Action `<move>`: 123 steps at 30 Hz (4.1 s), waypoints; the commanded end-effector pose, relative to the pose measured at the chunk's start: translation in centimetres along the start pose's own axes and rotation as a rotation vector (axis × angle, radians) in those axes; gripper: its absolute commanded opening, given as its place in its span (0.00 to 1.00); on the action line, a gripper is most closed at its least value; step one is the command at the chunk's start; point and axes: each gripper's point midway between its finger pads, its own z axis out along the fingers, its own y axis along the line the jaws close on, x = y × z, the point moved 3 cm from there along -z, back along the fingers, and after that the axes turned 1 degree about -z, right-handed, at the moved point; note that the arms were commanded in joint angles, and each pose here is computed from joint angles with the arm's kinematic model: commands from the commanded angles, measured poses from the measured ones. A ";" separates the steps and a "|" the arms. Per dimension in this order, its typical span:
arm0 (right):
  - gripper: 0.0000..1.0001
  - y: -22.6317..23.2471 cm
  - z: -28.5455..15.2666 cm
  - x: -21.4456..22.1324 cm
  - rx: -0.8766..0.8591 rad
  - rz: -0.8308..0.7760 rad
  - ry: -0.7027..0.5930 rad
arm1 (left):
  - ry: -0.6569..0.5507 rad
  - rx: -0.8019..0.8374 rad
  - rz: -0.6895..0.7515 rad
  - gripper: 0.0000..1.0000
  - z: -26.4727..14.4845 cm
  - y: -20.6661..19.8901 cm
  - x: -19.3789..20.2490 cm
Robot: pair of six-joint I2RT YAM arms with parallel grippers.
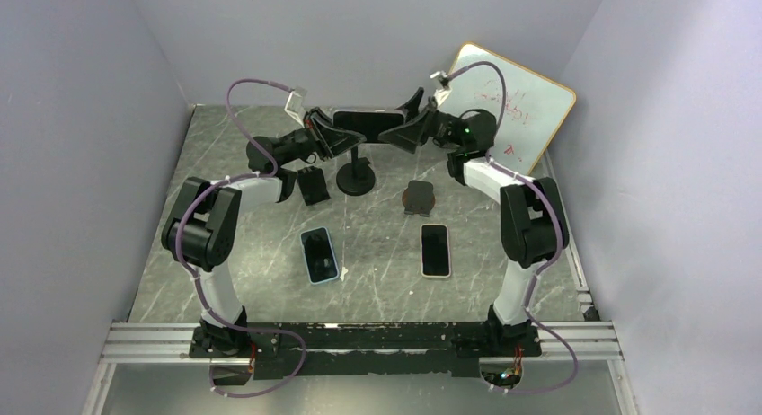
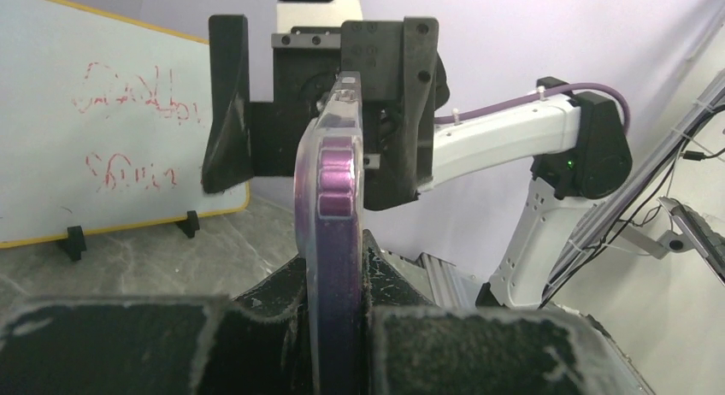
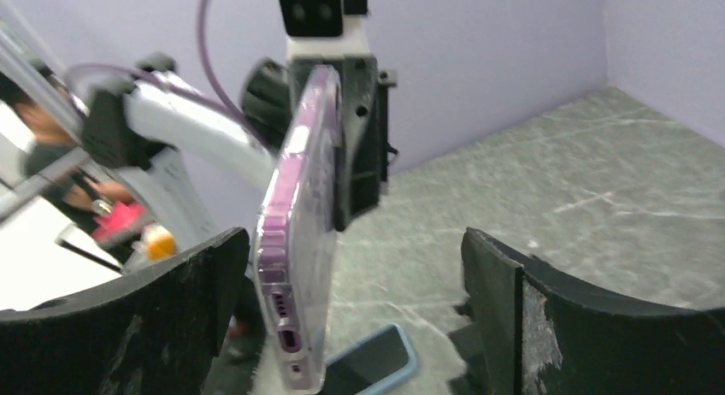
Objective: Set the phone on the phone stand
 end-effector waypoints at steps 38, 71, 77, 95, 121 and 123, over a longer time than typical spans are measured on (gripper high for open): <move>0.65 1.4 2.4 0.8 0.187 -0.179 0.250 | -0.113 0.191 0.273 0.05 0.5 -4.6 -3.8; 0.33 1.4 -1.2 -0.4 -0.019 -0.088 0.053 | -0.107 0.179 0.279 0.05 -0.1 -4.6 -4.1; 0.47 1.0 -0.5 -0.8 -0.051 -0.079 0.047 | -0.106 0.179 0.276 0.05 -0.1 -4.6 -4.0; 0.40 -0.4 1.5 -0.4 -0.041 -0.081 0.101 | -0.100 0.174 0.271 0.05 -0.2 -4.3 -3.7; 0.00 -3.0 0.8 0.0 0.127 -0.053 0.098 | -0.067 0.162 0.282 0.39 -0.8 -3.3 -3.3; 0.00 -3.7 -1.4 -0.8 0.199 -0.052 0.060 | -0.055 0.132 0.322 0.52 -1.6 -2.5 -3.2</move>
